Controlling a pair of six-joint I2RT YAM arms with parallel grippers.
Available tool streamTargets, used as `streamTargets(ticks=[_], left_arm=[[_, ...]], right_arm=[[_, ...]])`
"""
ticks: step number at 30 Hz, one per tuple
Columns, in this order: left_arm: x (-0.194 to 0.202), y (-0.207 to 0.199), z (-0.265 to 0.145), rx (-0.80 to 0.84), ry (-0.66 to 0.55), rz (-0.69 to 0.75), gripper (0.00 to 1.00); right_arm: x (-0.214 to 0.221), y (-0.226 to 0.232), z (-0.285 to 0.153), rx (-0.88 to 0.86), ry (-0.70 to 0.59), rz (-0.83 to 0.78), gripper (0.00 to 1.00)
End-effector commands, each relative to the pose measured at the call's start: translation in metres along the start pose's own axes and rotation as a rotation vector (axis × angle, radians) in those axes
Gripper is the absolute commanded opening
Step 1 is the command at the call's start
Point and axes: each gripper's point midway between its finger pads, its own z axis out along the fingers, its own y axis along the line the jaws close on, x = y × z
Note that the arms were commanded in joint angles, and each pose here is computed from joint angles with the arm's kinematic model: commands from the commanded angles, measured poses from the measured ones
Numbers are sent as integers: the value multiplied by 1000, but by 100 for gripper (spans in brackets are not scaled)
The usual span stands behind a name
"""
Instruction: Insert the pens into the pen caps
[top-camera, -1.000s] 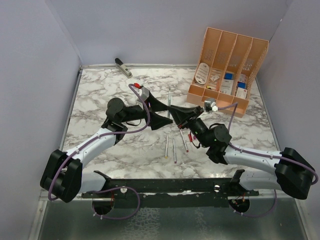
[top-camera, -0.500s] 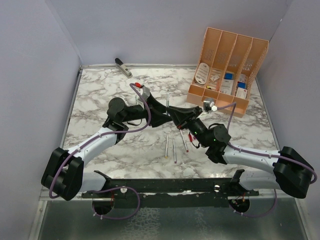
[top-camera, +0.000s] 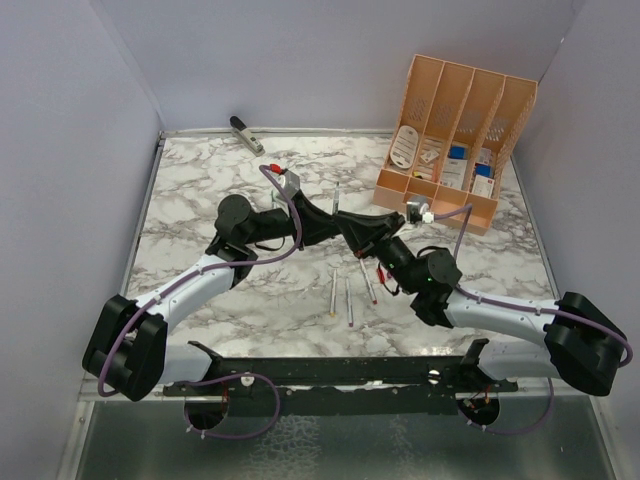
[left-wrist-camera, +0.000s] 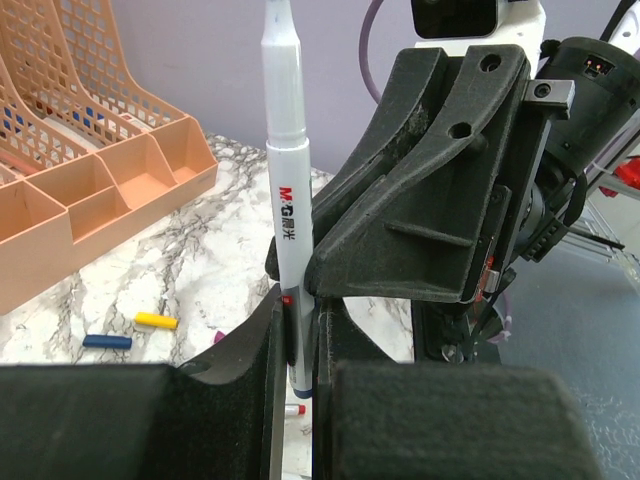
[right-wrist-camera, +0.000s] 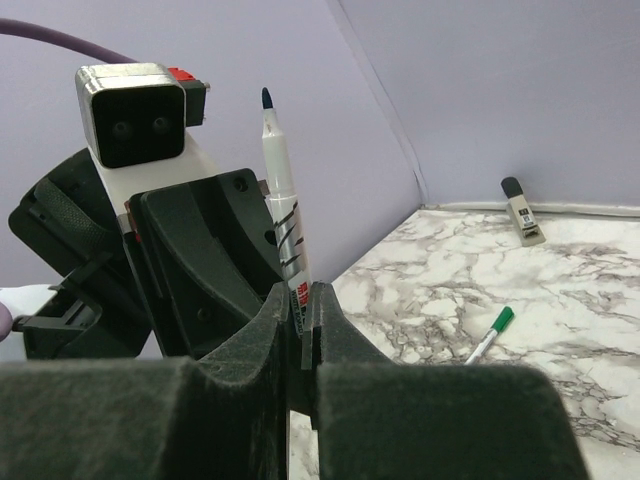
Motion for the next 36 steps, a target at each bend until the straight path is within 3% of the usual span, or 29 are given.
streamTargets(ticks=[1,4,5,8,10,14,18,28,36], left_arm=[[-22,-3,2,-14,-67,80,0],[-19,1,1,-37,-69,66,0],[-17,4,1,-49,-69,57,0],[-11,17,1,-105,-63,20,0],[-6,25,2,-135,-51,-1,0],[8,43,-1,-221,-3,-39,0],[28,69,-12,-368,74,-67,0],[47,75,-22,-418,155,-80,0],[62,77,-25,-425,195,-121,0]], right_arm=[[1,6,1,-32,16,-44,12],[-16,8,1,-28,-18,-99,49],[-21,7,1,-20,-27,-118,56],[-41,6,-1,8,-53,-179,70],[-52,4,-3,37,-64,-220,73],[-72,-15,-15,149,-104,-286,71],[-73,-60,-25,400,-48,-355,60],[16,-186,-28,659,462,-383,42],[76,-224,-44,703,735,-411,41]])
